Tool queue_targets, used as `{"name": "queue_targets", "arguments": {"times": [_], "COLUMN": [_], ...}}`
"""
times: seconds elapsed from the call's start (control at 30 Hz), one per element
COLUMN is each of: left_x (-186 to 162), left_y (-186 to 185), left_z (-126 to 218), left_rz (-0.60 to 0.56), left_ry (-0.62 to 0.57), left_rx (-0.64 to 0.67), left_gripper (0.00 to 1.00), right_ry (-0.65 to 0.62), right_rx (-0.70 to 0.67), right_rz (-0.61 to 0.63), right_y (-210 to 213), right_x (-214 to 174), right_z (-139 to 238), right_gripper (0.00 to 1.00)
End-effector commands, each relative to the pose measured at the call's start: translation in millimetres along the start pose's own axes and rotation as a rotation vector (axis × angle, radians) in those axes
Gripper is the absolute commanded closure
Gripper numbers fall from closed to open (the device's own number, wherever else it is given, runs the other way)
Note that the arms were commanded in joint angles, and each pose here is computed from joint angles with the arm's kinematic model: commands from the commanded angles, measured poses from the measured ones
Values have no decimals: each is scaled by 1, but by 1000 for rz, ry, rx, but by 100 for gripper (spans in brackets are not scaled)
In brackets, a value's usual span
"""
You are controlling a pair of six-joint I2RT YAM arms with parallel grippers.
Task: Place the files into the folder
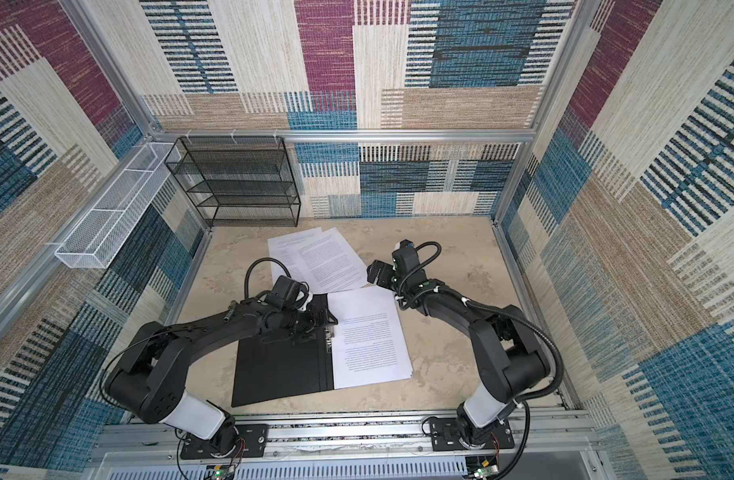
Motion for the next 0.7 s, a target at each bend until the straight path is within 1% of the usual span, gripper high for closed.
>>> {"name": "queue_targets", "arguments": {"times": [0.0, 0.13, 0.23, 0.27, 0.33, 0.4, 0.5, 0.67], "left_x": [12, 47, 79, 91, 114, 135, 163, 194], "left_y": [-7, -24, -27, -30, -36, -42, -45, -37], "left_z": [31, 44, 42, 41, 39, 36, 22, -15], "left_rz": [-23, 14, 51, 57, 52, 27, 1, 1], "left_ry": [-100, -159, -198, -206, -232, -271, -283, -226], "left_rx": [134, 55, 35, 10, -31, -35, 2, 34], "left_gripper": [7, 7, 7, 7, 7, 7, 7, 8], "right_ry": [33, 96, 121, 138, 150, 159, 181, 221], "right_rx": [70, 116, 150, 158, 188, 209, 233, 268], "right_rz": [99, 154, 175, 178, 194, 201, 205, 213], "right_y": [5, 12, 16, 16, 18, 20, 20, 21], "right_x": [12, 27, 34, 35, 37, 40, 40, 40], "right_z": [-19, -56, -80, -89, -101, -110, -124, -140], "right_gripper": [0, 0, 0, 0, 0, 0, 0, 0]}}
Point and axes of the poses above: each gripper's point midway between its finger pads, its own z axis back along the fingers, its own y axis along the line the jaws close on, x = y × z, the point moved 10 cm from there along z, back along the fingers, and after that the axes turned 3 degrees about z, right-handed, at the moved point
